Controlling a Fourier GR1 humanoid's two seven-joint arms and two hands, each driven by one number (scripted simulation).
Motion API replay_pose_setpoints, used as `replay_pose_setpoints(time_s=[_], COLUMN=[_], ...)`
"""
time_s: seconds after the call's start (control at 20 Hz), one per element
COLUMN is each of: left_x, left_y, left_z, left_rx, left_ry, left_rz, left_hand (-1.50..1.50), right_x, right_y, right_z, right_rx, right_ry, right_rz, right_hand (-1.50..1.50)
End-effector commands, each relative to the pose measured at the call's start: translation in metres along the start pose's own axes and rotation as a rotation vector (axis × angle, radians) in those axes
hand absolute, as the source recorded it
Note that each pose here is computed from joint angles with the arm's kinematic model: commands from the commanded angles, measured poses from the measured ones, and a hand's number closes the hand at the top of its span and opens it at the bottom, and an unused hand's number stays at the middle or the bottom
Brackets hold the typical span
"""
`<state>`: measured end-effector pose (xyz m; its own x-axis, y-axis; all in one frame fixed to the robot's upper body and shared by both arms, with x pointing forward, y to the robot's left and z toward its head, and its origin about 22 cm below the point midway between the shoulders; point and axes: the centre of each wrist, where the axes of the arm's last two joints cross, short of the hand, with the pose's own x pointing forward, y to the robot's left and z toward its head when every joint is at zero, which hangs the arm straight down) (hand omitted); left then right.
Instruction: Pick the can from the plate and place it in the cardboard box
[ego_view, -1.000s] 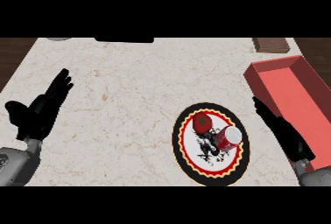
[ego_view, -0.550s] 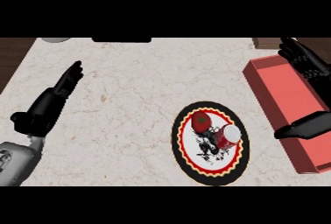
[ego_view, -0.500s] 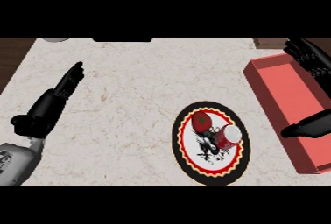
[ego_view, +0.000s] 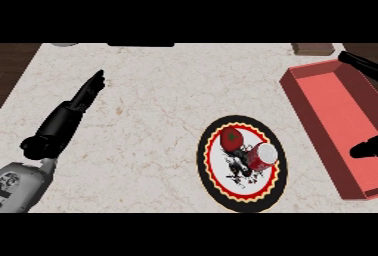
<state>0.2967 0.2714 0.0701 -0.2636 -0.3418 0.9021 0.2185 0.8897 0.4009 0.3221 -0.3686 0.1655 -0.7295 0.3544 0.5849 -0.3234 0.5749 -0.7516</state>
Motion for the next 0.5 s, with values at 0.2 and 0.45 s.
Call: replay_pose_setpoints(time_s=[0.2, 0.45], left_x=[-0.004, -0.003], left_y=[0.004, -0.009], left_z=[0.001, 0.002], left_rx=[-0.004, 0.008], left_ry=[0.015, 0.0], left_rz=[-0.004, -0.011], left_hand=[0.0, 0.0], right_x=[0.033, 0.063], right_y=[0.004, 0.048], right_z=[-0.034, -0.048], right_rx=[0.37, 0.548], right_ry=[0.032, 0.046], right_rz=[0.297, 0.393], right_hand=[-1.5, -1.5])
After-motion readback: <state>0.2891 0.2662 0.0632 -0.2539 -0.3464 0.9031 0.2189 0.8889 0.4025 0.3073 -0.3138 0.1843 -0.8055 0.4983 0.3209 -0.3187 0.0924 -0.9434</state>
